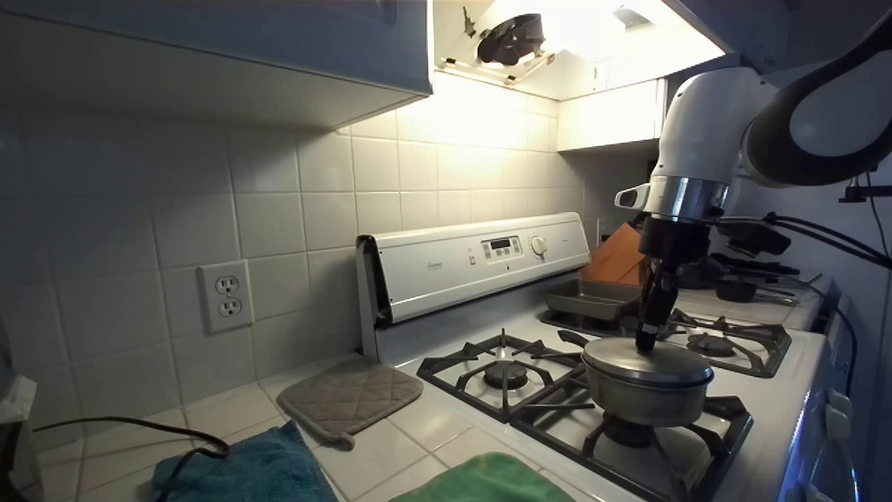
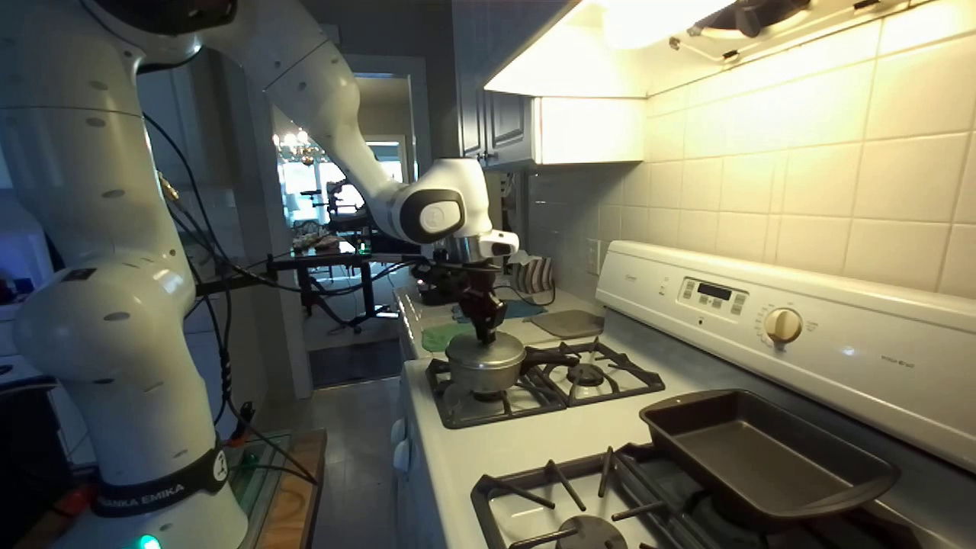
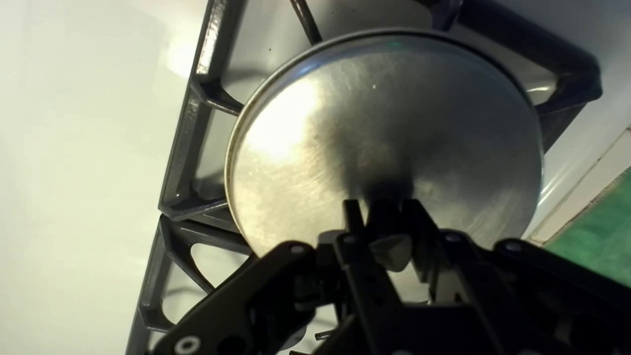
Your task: Cover the pot
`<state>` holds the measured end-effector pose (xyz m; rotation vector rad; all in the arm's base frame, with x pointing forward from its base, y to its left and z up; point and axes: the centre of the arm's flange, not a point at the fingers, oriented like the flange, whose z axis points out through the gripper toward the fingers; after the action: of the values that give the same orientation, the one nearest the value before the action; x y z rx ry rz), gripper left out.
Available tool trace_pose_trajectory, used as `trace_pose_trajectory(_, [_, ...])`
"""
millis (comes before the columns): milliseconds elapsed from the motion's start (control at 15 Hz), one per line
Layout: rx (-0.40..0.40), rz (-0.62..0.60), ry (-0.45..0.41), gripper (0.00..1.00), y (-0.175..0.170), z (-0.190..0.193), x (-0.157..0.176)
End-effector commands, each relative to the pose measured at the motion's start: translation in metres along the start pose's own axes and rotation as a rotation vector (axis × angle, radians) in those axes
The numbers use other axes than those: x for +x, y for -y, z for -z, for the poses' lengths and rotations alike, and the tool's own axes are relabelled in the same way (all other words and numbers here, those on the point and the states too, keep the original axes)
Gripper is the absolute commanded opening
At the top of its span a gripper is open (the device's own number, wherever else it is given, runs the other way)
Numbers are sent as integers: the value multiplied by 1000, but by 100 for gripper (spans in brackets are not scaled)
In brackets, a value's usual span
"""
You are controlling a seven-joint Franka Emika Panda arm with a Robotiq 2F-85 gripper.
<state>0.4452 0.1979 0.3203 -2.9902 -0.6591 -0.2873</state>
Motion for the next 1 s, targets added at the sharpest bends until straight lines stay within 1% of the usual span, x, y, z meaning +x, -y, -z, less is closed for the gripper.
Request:
trace_pose_trajectory(0, [3, -20, 8, 9, -3, 5, -7])
trace_pose_trajectory(67, [2, -21, 9, 50, -3, 5, -7])
trace_pose_trajectory(133, [2, -21, 9, 51, -3, 5, -7])
trace_pose_trajectory(267, [1, -22, 9, 64, -4, 6, -7])
trace_pose_trajectory(333, [1, -22, 8, 72, -4, 6, -7])
trace_pose_trajectory(400, [0, -22, 7, 77, -4, 6, -7])
trace_pose_trajectory(467, [-2, -22, 6, 86, -4, 7, -6])
trace_pose_trajectory(600, [-8, -18, -1, 99, -4, 9, -4])
trace_pose_trajectory(933, [-11, -10, -49, 100, -4, 23, 14])
